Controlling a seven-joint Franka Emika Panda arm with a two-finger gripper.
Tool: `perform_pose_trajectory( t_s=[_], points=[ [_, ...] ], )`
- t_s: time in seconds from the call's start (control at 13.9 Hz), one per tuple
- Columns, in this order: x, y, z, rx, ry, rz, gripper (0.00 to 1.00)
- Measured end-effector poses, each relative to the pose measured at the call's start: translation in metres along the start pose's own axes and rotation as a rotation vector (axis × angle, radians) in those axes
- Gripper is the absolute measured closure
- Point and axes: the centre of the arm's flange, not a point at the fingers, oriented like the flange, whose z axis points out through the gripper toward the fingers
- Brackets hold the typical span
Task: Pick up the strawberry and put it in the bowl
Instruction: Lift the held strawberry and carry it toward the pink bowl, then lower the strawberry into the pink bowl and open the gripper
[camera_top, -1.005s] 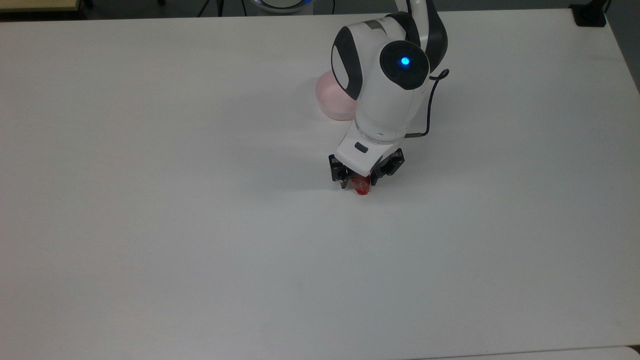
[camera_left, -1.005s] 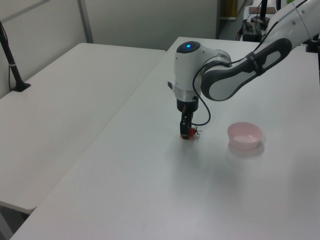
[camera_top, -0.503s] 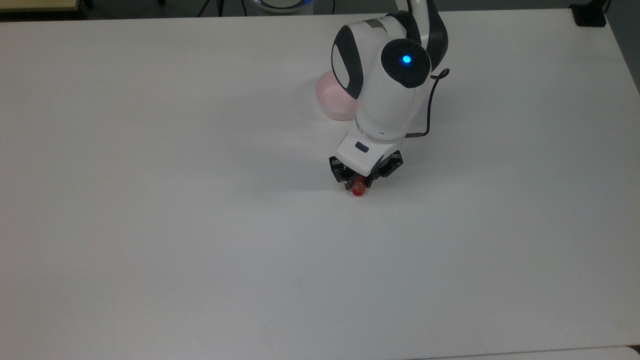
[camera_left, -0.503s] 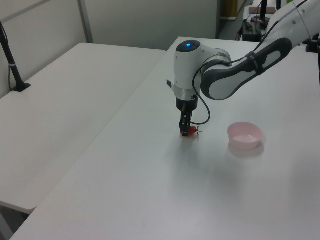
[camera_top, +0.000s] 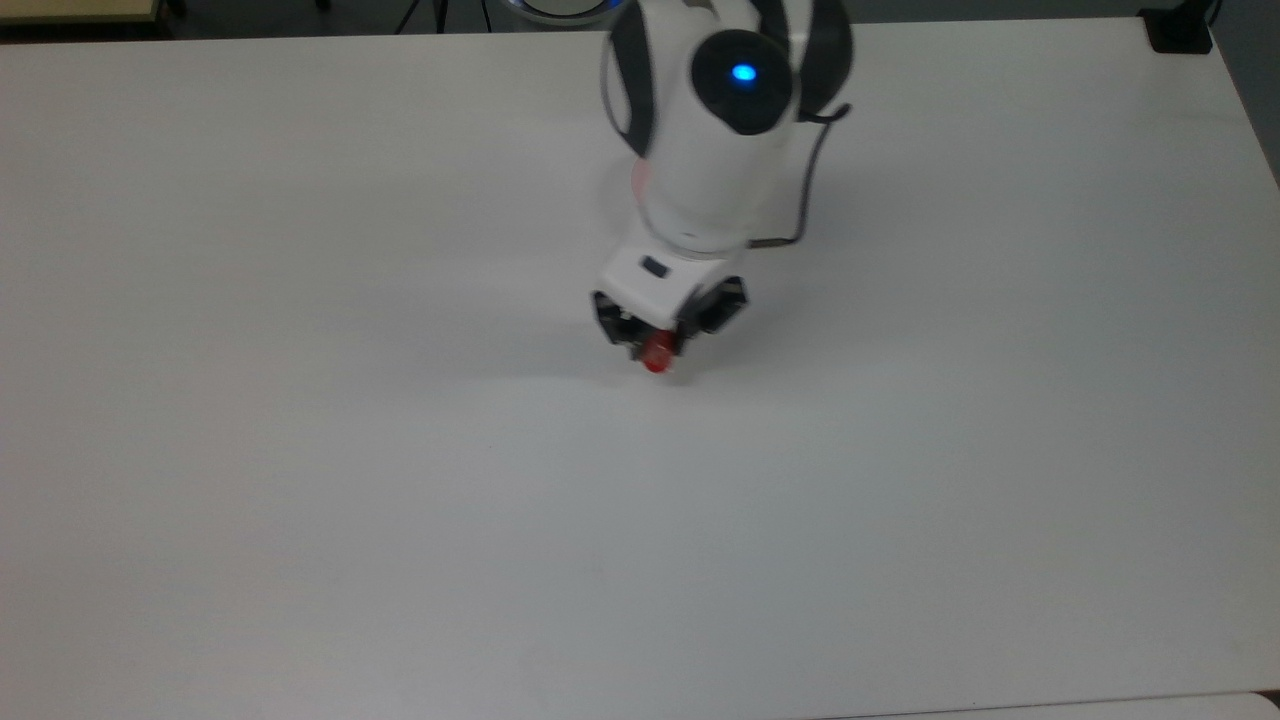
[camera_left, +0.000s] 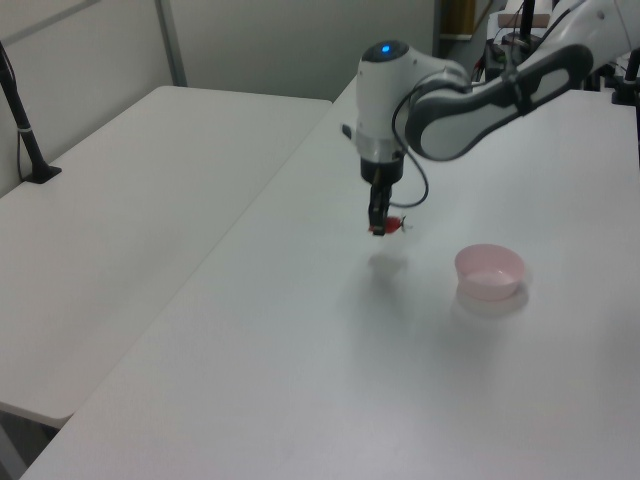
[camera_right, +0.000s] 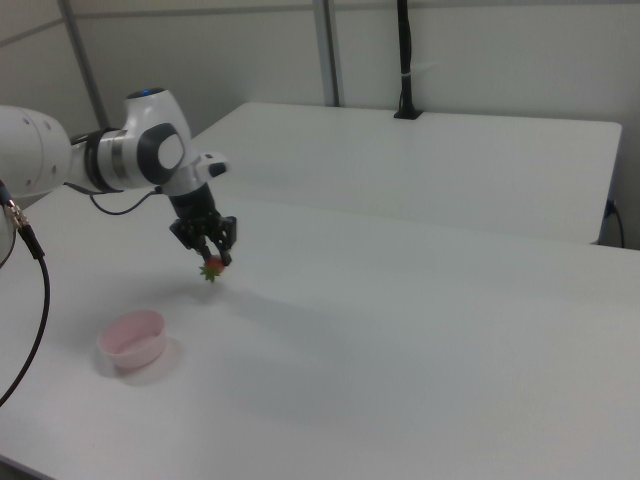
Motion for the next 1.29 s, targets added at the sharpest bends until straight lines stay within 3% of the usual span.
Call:
perform_pose_trajectory(
  t_s=[0.22,0.72,0.93,1.29],
  points=[
    [-0.014,0.066,0.013,-0.022,-0.052,-0.015,0.59],
    [-0.031,0.114,0.027,-0.026,-0.091,-0.018,0.59],
    [-0.062,0.098,-0.017,-0.001,-0.116,-0.070,0.59],
    [-0.133,0.015,-0.083,0.088,-0.198,-0.192,0.59]
  ],
)
